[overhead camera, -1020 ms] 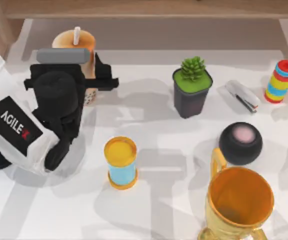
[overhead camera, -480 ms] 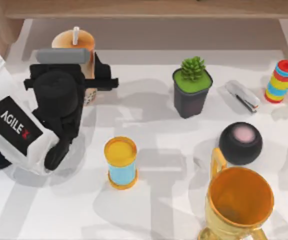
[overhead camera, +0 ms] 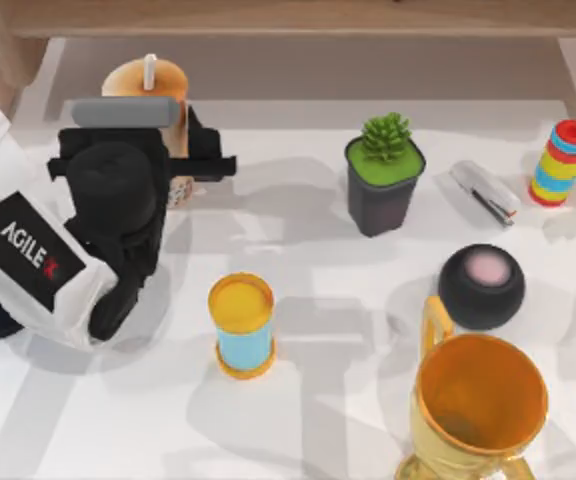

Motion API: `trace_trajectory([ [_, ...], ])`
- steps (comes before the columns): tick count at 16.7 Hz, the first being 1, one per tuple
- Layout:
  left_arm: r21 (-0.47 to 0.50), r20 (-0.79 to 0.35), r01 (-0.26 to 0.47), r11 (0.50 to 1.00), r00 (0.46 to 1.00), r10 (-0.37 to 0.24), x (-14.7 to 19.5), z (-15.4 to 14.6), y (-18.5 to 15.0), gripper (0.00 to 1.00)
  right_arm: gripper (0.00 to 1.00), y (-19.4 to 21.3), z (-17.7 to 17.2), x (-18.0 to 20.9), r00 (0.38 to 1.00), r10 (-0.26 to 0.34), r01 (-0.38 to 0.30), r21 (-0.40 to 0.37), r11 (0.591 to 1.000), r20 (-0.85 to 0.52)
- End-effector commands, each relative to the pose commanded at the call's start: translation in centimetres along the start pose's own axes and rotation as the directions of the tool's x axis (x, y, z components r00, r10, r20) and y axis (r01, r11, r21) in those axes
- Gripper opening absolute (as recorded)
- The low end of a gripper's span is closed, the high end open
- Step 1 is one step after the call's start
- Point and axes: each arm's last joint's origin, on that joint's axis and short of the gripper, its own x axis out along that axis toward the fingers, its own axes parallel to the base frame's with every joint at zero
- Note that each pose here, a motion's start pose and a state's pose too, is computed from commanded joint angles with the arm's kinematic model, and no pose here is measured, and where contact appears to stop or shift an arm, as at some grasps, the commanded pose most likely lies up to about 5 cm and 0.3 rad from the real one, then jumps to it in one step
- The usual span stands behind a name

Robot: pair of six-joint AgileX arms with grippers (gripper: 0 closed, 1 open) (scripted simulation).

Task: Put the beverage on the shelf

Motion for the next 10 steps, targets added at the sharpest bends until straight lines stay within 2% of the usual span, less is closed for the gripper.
trace_trajectory([
  [10,0.002,-0.002,-0.001,1.000,1.000,0.001,-0.10,0.86,0.00,0.00,1.00,0.00,0.00,0.00,1.000,0.000,0.000,0.000,1.000,0.000],
])
